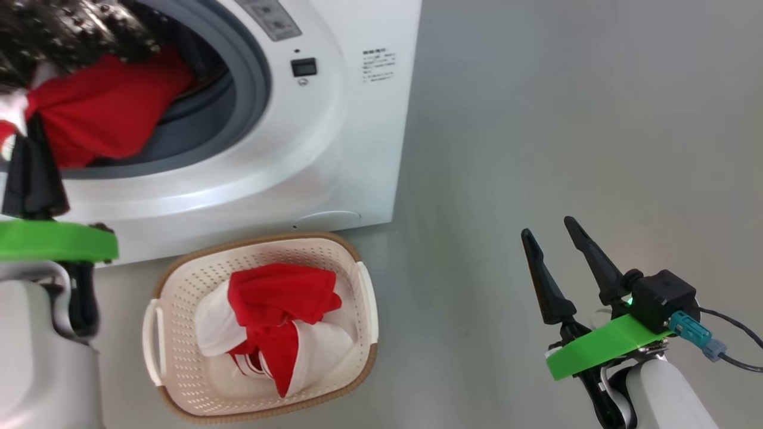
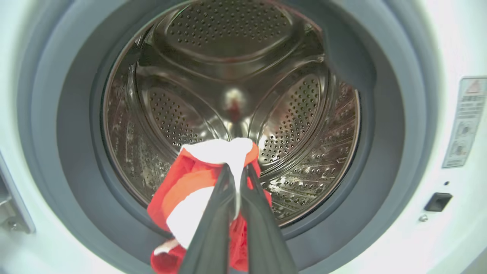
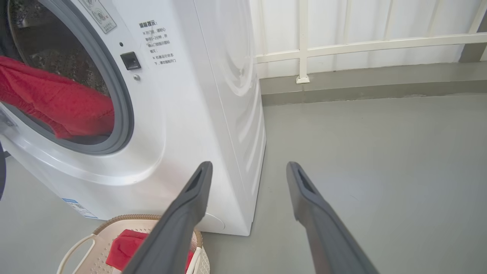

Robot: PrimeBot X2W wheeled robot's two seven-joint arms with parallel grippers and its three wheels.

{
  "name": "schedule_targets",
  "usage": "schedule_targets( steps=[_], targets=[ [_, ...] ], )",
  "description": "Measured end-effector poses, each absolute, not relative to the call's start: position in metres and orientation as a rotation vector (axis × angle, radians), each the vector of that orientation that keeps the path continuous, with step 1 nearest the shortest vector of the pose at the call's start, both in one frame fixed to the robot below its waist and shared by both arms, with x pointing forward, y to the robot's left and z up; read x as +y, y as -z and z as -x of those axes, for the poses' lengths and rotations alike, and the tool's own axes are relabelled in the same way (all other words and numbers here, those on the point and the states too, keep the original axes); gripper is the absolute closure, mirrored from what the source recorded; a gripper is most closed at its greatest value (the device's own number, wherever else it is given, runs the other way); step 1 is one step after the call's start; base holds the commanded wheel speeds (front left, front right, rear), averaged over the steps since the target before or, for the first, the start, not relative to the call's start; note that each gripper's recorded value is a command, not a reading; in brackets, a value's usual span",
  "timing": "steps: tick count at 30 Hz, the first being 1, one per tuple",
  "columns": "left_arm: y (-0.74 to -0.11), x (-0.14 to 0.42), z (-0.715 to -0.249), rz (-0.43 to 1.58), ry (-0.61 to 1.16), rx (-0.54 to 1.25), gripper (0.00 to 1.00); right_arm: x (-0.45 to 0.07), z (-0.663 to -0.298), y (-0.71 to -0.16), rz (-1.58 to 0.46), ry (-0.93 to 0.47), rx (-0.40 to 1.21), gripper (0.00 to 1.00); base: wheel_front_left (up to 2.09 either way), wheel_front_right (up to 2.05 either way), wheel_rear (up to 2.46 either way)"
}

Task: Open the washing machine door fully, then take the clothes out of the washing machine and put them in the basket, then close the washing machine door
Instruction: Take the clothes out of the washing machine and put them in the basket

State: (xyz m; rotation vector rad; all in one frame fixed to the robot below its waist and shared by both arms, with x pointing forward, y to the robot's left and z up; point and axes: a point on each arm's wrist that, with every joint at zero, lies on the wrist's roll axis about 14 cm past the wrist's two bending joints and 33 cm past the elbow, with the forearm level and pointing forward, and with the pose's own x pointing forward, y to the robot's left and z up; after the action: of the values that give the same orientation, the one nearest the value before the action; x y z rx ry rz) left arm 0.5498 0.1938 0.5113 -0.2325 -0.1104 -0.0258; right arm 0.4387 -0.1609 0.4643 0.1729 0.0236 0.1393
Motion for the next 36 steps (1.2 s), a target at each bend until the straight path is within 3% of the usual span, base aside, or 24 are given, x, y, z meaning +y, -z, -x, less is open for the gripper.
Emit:
schedule_targets(
  steps=[14, 28, 36],
  targets=[
    [-0.576, 0.180, -0.477, 0.201, 0.107, -0.318, 1.00, -0.146, -0.437, -0.477, -0.171, -0.192, -0.007, 0.00, 0.00, 0.00, 0.00],
    [-0.595, 0.167, -0.431, 0.214, 0.132, -0.388, 1.00, -0.148, -0.434, -0.475, -0.164, -0.193, 0.003, 0.00, 0.00, 0.00, 0.00],
    [-0.549, 0.152, -0.424, 0.256, 0.148, -0.243, 1.00, -0.149, -0.434, -0.471, -0.163, -0.189, 0.012, 0.00, 0.00, 0.00, 0.00]
  ],
)
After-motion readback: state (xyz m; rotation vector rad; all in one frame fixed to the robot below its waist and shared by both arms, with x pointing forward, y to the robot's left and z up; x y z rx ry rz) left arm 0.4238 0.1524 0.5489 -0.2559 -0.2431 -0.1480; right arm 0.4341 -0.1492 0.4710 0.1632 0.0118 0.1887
